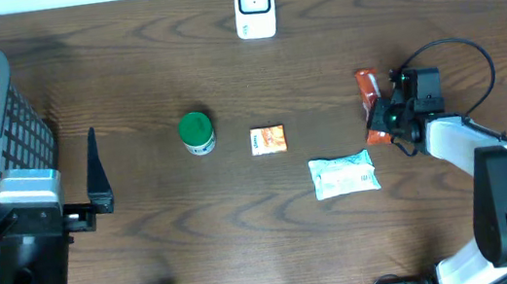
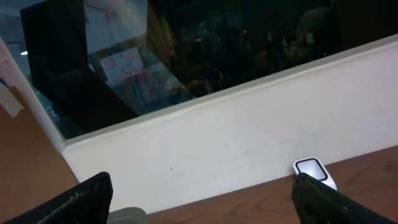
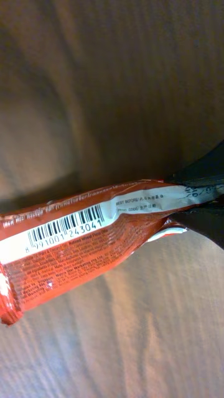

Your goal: Scan the item barcode

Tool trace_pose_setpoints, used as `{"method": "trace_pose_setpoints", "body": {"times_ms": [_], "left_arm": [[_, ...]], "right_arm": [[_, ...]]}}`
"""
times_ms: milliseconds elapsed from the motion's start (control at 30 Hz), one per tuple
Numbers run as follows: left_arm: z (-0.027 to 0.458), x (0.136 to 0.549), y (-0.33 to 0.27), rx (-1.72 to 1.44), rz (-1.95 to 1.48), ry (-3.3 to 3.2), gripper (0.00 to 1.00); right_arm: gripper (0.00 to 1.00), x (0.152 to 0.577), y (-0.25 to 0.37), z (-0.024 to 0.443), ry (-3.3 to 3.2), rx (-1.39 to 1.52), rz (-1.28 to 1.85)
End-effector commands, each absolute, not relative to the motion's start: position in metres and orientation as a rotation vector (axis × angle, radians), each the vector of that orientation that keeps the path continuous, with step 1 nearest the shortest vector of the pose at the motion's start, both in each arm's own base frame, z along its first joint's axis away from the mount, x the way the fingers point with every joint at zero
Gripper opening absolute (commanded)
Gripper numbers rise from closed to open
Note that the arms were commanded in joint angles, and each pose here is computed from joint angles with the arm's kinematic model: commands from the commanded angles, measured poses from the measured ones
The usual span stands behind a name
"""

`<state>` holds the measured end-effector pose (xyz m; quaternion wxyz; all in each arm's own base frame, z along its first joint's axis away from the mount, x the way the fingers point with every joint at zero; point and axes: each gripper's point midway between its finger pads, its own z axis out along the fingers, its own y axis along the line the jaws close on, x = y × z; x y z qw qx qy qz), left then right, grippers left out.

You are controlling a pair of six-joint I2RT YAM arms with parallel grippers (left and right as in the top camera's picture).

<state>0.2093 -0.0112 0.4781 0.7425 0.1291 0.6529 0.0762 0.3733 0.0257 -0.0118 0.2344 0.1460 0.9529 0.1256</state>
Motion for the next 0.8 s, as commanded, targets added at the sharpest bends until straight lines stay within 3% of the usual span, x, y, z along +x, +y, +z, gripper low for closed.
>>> {"method": "trace_pose_setpoints", "body": {"times_ms": [0,167,400,567,767], "left_arm": [[0.477,0.209,-0.012,0.286,0.157,1.430,0.92],[0.478,0.207,-0.013,0.286,0.158,1.425,0.92],[0.478,0.200,-0.014,0.287,0.159,1.421,0.92],[0.479,0.194,-0.014,0.287,0.161,1.409,0.92],[0.477,0.187,-0.015,0.287,0.161,1.411,0.93]], "right_arm": [[0.01,0.296,0.057,-0.037,2.847,0.333,0.537],[0.01,0.313,0.094,0.067,2.569,-0.017,0.728],[0.01,0.270,0.133,0.168,2.302,-0.319,0.752],[0.01,0.227,0.158,0.200,2.178,-0.534,0.811],[0.01,0.205,0.166,0.197,2.191,-0.625,0.826]]}}
